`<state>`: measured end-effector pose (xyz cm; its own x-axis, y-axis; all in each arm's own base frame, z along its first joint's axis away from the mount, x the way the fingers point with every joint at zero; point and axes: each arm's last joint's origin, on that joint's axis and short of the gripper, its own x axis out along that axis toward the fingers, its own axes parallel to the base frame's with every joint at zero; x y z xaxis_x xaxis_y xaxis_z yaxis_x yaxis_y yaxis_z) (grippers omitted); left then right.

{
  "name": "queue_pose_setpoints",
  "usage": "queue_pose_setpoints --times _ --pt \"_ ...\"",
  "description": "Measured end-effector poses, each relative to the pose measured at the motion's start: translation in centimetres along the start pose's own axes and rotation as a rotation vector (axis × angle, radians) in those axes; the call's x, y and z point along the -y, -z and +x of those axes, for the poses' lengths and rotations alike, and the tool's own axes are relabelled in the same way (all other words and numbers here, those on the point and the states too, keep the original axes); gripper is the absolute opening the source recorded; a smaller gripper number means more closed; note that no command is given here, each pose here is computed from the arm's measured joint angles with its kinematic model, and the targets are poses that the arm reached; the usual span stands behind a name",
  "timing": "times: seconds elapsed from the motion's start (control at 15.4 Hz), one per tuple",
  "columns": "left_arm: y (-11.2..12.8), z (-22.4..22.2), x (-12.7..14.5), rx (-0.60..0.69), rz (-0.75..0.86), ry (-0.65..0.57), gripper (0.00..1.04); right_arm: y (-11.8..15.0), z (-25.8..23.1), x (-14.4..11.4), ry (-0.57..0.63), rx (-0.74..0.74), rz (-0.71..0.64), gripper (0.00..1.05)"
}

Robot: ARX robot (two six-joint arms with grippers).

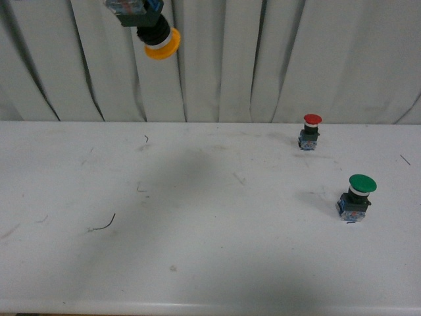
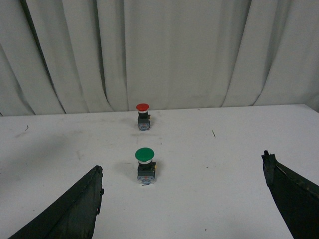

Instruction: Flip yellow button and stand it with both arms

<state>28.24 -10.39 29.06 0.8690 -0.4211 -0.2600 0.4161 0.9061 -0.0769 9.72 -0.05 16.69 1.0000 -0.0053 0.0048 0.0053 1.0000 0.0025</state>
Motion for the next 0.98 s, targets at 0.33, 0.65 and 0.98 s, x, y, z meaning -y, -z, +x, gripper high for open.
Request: queue_pose_setpoints --times 0.33,0.65,0.98 --pt "1.8 1.8 -0.3 0.093 -0.387 0.401 0.32 0.0 0.0 0.0 0.0 0.0 0.0 0.98" --pt "3.9 3.7 -1.2 0.175 -0.691 0.666 0.32 0.0 0.0 0.0 0.0 0.0 0.0 0.98" --pt "5.9 4.6 -1.9 0.179 -0.847 0.698 0.32 0.0 0.0 0.0 0.0 0.0 0.0 0.98"
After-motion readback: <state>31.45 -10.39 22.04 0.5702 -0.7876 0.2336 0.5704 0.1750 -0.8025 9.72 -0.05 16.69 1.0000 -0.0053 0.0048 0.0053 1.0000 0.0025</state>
